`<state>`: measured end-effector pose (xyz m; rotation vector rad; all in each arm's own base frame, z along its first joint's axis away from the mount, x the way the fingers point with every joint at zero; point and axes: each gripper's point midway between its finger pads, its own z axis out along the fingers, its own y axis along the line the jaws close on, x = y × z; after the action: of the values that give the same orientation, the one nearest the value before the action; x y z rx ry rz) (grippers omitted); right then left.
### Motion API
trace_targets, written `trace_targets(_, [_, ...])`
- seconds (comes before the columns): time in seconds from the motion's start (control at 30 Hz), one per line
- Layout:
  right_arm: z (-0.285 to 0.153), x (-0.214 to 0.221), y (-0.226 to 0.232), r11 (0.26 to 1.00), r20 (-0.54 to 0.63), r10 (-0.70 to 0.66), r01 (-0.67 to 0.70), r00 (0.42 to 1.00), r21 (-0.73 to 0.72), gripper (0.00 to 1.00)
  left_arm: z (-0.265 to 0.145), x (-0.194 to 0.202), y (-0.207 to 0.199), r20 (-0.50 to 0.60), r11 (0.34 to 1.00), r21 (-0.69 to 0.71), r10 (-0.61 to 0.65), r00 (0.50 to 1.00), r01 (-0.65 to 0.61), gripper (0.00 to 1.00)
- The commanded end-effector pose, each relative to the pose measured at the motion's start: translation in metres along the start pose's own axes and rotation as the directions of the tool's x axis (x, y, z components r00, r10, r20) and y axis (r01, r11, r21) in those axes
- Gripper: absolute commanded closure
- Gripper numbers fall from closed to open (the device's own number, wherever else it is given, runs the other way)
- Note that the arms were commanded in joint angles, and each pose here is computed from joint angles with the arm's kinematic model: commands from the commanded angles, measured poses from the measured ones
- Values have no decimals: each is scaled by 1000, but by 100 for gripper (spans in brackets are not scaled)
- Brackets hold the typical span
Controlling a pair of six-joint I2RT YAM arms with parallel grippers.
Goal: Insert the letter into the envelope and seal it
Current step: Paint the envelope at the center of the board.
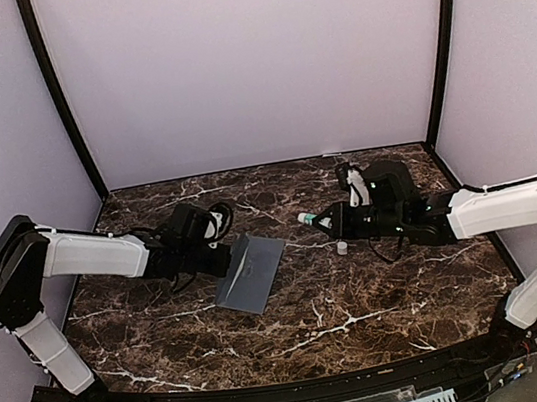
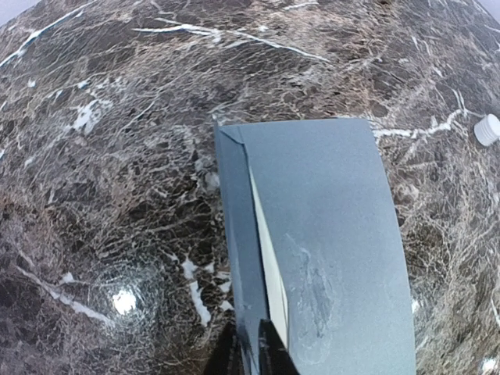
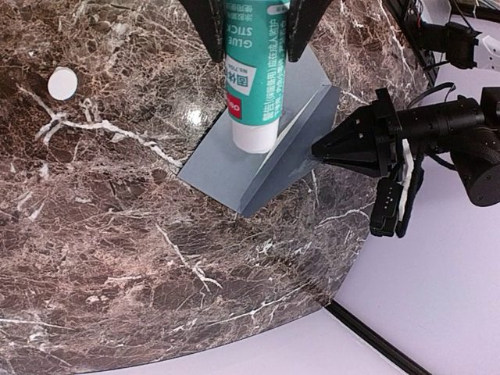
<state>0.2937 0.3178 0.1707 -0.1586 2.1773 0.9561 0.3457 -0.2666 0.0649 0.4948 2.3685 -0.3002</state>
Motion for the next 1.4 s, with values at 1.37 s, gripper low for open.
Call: trace_targets(1.37, [-4,-11,4,1000,38,27,-26,999,-17,99,3,0,-71,-74,923,370,-86,994,108,55])
